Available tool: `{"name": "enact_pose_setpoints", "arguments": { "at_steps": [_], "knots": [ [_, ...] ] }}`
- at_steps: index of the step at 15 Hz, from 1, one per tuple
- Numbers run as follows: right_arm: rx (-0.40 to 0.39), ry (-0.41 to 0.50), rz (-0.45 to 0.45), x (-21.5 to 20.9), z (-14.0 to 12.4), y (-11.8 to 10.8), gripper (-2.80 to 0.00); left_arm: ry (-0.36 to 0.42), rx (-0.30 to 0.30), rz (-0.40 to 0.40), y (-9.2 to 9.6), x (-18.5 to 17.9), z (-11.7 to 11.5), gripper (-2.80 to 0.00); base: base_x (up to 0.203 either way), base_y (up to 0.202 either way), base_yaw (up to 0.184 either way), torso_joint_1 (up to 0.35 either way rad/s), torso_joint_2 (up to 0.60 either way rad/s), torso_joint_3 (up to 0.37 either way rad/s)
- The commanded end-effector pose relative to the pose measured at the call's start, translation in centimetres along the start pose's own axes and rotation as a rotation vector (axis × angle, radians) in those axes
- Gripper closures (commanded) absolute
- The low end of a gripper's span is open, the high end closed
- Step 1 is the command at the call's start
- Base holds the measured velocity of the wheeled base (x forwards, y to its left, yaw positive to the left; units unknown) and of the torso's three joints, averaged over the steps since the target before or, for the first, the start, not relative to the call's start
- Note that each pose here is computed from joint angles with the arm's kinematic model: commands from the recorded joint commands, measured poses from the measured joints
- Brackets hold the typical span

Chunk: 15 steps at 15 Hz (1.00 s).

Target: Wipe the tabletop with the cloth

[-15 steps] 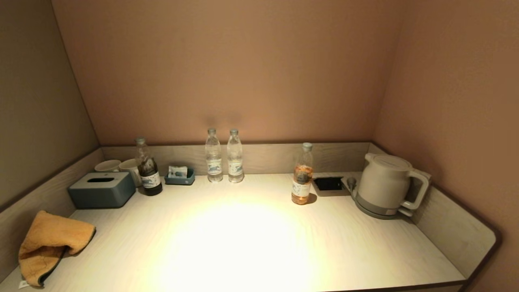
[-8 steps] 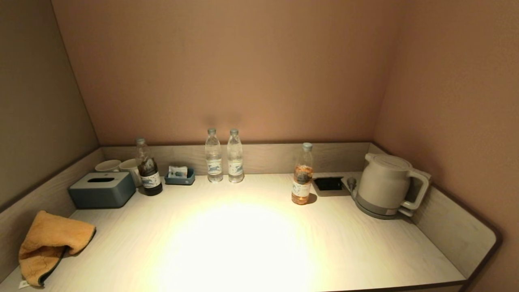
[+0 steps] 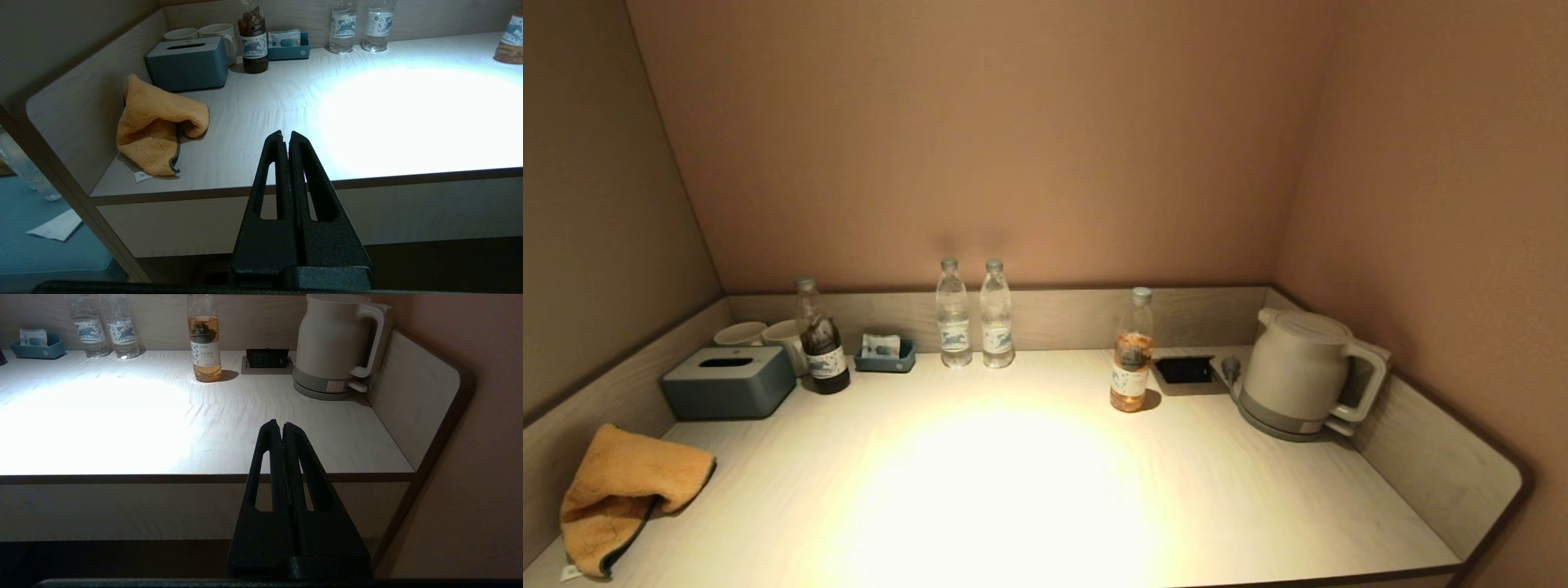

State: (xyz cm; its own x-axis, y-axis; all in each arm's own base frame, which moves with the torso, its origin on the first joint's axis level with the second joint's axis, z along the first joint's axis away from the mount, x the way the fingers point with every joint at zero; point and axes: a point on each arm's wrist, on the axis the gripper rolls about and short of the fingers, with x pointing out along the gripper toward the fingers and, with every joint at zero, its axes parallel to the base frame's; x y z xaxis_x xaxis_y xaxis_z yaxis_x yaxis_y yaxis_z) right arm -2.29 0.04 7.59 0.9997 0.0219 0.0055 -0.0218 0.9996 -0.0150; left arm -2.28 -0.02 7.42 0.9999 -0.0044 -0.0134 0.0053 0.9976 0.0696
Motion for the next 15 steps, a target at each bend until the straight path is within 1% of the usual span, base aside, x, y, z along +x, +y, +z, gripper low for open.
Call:
{"name": "enact_pose_setpoints", "arguments": {
  "at_steps": [1,3,15],
  "knots": [
    [0.000,0.001,0.001,0.01,0.01,0.00,0.00,-0.001,-0.025,0.003,0.01,0.00,0.01,0.00,0.000,0.000,0.000,0.000,0.00,0.000],
    [0.000,0.001,0.001,0.01,0.01,0.00,0.00,-0.002,-0.036,0.005,0.01,0.00,0.02,0.00,0.000,0.000,0.000,0.000,0.00,0.000],
    [0.000,0.002,0.001,0.01,-0.01,0.00,0.00,-0.002,-0.036,0.006,0.01,0.00,0.02,0.00,0.000,0.000,0.000,0.000,0.00,0.000]
  ]
}}
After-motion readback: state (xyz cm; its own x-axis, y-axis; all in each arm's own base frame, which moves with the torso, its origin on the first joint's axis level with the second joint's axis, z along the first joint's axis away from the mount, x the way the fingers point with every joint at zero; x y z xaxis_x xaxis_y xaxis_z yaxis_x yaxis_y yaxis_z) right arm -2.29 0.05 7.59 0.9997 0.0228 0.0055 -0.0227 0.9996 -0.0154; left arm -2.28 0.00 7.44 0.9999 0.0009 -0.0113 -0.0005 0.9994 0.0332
